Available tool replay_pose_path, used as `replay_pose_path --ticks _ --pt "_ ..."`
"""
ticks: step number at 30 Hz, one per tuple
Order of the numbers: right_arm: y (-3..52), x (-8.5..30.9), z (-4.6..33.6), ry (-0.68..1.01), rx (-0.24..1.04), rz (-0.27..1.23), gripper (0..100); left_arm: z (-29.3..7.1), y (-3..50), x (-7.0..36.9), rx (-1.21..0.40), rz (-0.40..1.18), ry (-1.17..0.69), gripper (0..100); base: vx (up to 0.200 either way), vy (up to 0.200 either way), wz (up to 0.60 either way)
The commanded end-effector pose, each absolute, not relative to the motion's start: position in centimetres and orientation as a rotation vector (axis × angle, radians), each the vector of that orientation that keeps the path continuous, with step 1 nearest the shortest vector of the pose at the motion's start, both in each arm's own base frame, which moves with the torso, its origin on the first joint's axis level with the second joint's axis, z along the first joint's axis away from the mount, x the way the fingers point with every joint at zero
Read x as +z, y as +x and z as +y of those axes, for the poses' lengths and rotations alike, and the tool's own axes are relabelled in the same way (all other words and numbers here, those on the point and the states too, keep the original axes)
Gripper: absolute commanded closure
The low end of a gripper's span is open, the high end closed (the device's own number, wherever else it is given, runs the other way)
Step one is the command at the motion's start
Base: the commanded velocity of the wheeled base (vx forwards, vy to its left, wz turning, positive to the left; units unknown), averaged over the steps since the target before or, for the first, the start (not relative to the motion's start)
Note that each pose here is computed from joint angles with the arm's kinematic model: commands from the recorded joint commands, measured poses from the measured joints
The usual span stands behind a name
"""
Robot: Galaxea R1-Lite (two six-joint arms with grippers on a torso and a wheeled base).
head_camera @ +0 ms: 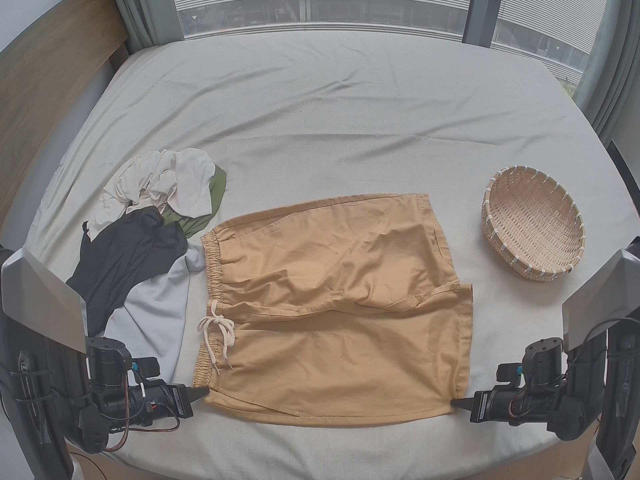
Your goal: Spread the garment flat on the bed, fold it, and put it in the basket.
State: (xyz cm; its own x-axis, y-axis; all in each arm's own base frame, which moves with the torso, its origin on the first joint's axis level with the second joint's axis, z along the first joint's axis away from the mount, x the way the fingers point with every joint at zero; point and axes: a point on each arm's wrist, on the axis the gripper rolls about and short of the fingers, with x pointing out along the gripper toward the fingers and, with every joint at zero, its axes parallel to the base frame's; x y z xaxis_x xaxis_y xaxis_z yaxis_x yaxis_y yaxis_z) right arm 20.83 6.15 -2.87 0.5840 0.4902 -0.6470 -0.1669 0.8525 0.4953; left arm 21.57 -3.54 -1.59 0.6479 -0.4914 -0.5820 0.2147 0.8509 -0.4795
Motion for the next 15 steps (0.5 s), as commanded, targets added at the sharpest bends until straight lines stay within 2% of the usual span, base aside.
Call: replay_pose_path --ticks 1,6,7,15 --pt "20.8 -1.1 5.2 0.421 0.375 0.798 100 -3.5 21.2 -1.6 -0.41 0.783 -0.391 100 0.0 0.0 0.0" --pt "20.7 -1.2 4.9 0.412 0.364 0.814 100 -3.5 21.2 -1.7 -0.409 0.785 -0.391 100 0.0 0.0 0.0" --pt "20.7 -1.3 5.0 0.416 0.366 0.816 0 -3.5 21.1 -1.7 -0.409 0.786 -0.391 100 0.0 0.0 0.0" --pt "20.4 -2.3 5.6 0.412 0.378 0.87 0 -3.5 21.1 -1.7 -0.409 0.786 -0.391 100 0.0 0.0 0.0"
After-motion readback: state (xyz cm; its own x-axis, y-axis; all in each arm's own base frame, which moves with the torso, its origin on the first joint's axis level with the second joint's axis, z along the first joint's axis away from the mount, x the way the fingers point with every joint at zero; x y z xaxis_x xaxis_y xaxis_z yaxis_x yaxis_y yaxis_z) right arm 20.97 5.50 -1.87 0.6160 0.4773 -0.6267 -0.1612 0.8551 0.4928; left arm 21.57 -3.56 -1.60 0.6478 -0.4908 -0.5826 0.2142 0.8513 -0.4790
